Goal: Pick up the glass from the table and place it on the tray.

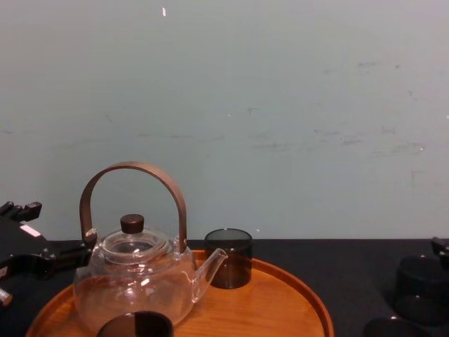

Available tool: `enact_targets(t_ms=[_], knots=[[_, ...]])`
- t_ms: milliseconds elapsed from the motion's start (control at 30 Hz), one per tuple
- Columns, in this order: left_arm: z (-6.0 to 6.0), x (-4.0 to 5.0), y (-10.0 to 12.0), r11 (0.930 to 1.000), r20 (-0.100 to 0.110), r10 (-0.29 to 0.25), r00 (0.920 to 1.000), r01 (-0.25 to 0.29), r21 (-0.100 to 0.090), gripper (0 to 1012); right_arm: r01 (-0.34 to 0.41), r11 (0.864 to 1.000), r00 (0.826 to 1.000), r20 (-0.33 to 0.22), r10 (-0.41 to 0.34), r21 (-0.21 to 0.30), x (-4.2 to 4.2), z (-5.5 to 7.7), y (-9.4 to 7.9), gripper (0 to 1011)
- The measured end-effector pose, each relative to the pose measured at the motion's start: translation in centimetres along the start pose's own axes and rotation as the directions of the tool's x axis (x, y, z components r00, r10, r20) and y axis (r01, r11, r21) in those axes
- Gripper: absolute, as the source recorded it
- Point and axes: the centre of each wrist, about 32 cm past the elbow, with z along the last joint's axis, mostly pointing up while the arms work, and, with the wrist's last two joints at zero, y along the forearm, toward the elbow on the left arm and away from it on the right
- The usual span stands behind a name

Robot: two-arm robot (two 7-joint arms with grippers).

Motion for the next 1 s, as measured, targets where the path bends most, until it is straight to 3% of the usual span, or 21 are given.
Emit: enact_targets(t_ms=[1000], knots=[[0.00,0.00,0.00,1.0000,0.000,0.000,1.0000,0.000,0.000,1001,0.000,1.000,1.000,0.000,0.000,0.000,0.00,0.00,0.00,1007]])
